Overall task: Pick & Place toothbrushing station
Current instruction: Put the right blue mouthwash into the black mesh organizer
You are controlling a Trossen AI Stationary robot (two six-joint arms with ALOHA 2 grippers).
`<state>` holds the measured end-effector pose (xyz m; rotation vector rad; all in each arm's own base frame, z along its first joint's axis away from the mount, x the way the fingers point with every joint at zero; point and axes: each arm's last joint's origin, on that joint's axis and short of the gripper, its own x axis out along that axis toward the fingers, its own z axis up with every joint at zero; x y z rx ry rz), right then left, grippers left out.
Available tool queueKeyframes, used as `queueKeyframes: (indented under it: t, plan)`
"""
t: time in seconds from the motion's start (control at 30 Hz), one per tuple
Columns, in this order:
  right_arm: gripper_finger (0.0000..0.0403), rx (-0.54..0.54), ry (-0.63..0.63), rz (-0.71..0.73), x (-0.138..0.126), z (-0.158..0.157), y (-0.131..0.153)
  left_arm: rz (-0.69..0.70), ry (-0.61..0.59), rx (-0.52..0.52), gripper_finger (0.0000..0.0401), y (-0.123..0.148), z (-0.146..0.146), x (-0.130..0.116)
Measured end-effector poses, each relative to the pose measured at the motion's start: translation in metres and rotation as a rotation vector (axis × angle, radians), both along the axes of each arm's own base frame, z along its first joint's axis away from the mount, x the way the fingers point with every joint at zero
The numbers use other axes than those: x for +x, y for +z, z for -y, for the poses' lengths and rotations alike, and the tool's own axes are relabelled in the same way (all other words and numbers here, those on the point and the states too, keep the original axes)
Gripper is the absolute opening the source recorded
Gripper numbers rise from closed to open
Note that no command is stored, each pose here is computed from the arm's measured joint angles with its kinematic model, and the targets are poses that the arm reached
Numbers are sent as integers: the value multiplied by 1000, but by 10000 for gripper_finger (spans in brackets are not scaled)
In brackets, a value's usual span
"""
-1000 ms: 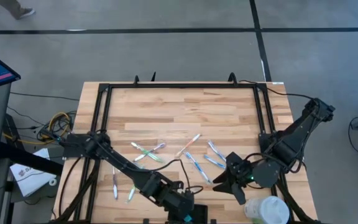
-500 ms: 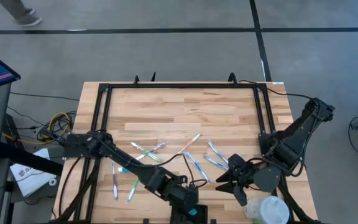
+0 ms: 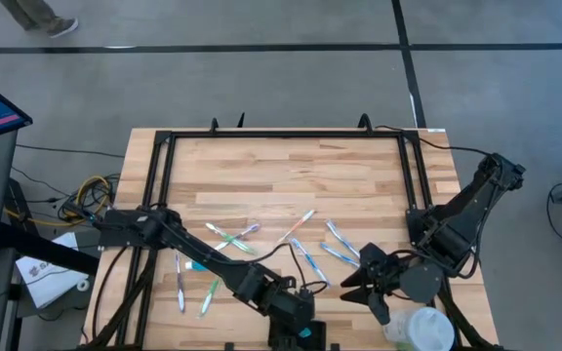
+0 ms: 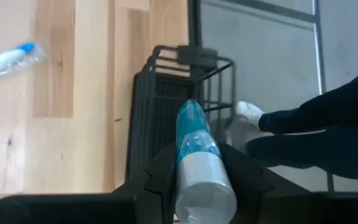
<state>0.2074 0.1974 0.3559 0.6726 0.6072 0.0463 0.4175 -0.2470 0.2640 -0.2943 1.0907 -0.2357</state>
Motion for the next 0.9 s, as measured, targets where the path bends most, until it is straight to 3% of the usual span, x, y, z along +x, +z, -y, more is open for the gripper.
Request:
queueKeyframes:
  t: [0.17, 0.53, 0.9]
  plan:
    - [161, -3, 0, -4, 0, 0, 0, -48, -17, 19, 88, -18, 11, -1]
    - [161, -3, 0, -4, 0, 0, 0, -109, 16, 91, 88, -22, 7, -7]
    - [161, -6, 0, -8, 0, 0, -1, -162, -3, 80, 88, -23, 8, -13]
